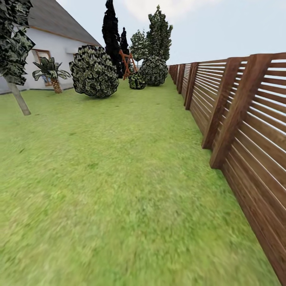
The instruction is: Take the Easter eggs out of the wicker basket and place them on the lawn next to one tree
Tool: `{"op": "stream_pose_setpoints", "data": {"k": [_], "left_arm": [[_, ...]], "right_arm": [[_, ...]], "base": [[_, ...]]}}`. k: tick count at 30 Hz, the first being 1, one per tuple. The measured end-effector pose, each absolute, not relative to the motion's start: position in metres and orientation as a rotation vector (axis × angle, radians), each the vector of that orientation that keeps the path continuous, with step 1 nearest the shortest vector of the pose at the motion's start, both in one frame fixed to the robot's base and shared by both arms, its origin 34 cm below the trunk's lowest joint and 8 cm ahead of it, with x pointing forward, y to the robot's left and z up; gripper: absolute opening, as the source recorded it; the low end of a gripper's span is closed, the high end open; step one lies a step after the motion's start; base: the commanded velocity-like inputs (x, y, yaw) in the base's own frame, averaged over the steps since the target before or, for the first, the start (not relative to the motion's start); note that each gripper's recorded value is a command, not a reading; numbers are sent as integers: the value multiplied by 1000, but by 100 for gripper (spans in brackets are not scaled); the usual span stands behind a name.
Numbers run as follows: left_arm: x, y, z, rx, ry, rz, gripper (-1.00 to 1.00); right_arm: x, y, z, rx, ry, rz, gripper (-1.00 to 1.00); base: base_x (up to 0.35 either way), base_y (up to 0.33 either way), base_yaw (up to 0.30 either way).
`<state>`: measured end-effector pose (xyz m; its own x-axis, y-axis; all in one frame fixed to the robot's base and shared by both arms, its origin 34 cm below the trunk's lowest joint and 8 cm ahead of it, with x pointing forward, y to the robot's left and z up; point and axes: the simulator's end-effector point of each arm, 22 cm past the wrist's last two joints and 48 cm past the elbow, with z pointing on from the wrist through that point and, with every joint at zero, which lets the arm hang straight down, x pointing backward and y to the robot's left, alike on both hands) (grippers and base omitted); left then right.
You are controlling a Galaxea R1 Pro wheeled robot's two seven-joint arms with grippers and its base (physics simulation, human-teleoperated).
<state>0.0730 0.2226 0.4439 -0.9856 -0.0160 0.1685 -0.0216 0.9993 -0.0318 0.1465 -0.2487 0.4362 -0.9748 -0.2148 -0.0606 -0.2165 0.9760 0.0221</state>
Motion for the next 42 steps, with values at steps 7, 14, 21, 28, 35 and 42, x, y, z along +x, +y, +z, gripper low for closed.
{"op": "stream_pose_setpoints", "data": {"k": [7,14,21,28,35,42], "left_arm": [[73,223,444,28,-2972,50,100],[73,223,444,28,-2972,50,100],[73,223,444,28,-2972,50,100],[73,223,444,28,-2972,50,100],[73,223,444,28,-2972,50,100],[73,223,444,28,-2972,50,100]], "right_arm": [[146,-248,436,-340,3065,45,100],[146,-248,436,-339,3065,45,100],[146,-248,436,-339,3065,45,100],[146,-249,436,-335,3065,43,100],[146,-249,436,-332,3066,42,100],[147,-251,436,-325,3066,36,100]], "base": [[341,0,268],[341,0,268],[341,0,273],[341,0,291],[341,0,292],[341,0,114]]}}
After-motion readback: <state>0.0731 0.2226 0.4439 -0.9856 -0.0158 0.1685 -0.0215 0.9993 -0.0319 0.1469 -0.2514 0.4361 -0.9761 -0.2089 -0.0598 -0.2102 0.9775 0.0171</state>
